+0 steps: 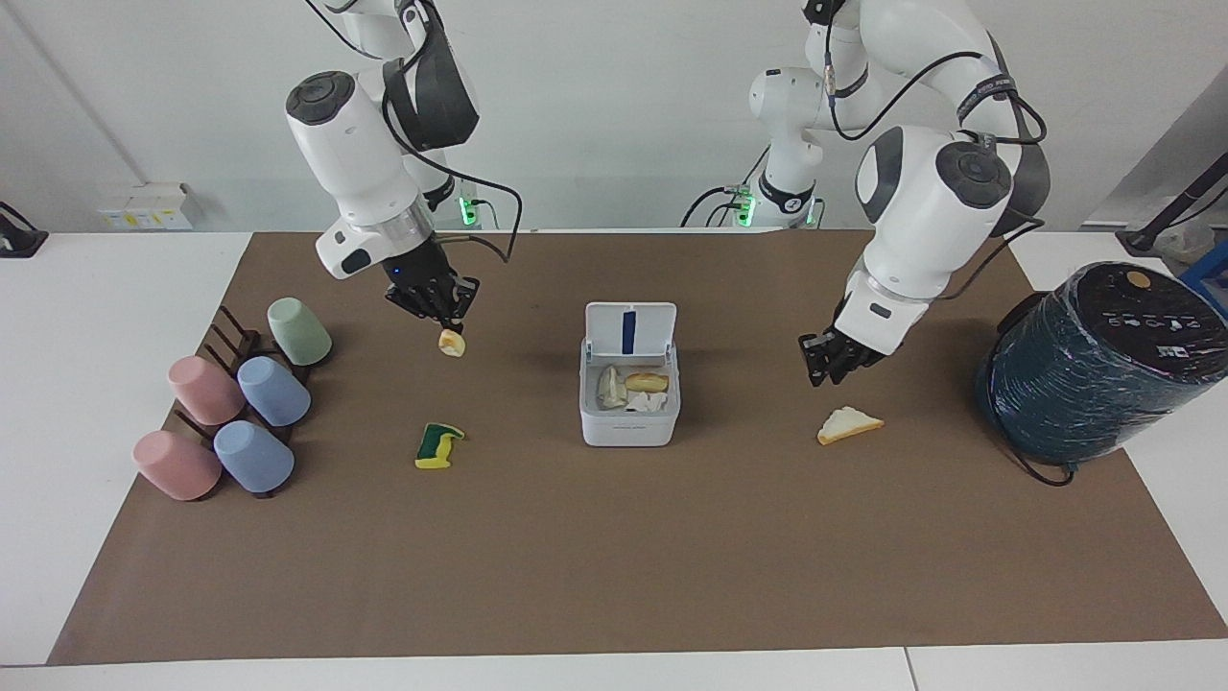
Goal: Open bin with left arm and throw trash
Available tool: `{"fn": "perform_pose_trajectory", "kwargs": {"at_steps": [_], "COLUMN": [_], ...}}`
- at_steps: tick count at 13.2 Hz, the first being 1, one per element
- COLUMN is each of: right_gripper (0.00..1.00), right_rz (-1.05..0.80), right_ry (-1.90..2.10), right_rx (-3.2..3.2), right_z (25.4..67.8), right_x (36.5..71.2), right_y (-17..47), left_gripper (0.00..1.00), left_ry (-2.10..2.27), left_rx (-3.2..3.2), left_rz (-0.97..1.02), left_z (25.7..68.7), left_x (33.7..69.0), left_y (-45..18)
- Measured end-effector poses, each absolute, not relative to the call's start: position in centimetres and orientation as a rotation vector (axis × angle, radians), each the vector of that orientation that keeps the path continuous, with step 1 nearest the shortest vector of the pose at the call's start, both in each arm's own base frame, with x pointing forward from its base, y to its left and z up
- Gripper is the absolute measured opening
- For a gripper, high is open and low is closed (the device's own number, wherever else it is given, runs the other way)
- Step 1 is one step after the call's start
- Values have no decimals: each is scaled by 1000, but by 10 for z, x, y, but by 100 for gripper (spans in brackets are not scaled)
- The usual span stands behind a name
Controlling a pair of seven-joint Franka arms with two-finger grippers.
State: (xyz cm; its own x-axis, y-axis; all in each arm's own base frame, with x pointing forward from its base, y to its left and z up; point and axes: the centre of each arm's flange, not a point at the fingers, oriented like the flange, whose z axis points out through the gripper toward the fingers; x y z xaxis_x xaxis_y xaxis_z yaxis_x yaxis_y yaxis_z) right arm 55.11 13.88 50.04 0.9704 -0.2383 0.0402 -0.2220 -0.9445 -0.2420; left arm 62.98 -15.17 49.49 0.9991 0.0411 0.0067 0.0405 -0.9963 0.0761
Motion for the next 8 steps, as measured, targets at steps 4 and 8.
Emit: {"fn": "perform_pose_trajectory", "kwargs": {"at_steps": [4,8], "right_gripper": [3,3], "right_rz": [-80,-29], "right_ry": [517,602], "right_rx": [-2662,-2563], "right_z": [494,453], "right_x": [562,569], "right_y": [192,275], "left_gripper": [93,100], "left_ry": [-78,-187], "left_rx": [3088,3089], "left_rz": [103,139], "left_z": [450,408], "left_x": [630,620], "left_y": [-123,-111]}}
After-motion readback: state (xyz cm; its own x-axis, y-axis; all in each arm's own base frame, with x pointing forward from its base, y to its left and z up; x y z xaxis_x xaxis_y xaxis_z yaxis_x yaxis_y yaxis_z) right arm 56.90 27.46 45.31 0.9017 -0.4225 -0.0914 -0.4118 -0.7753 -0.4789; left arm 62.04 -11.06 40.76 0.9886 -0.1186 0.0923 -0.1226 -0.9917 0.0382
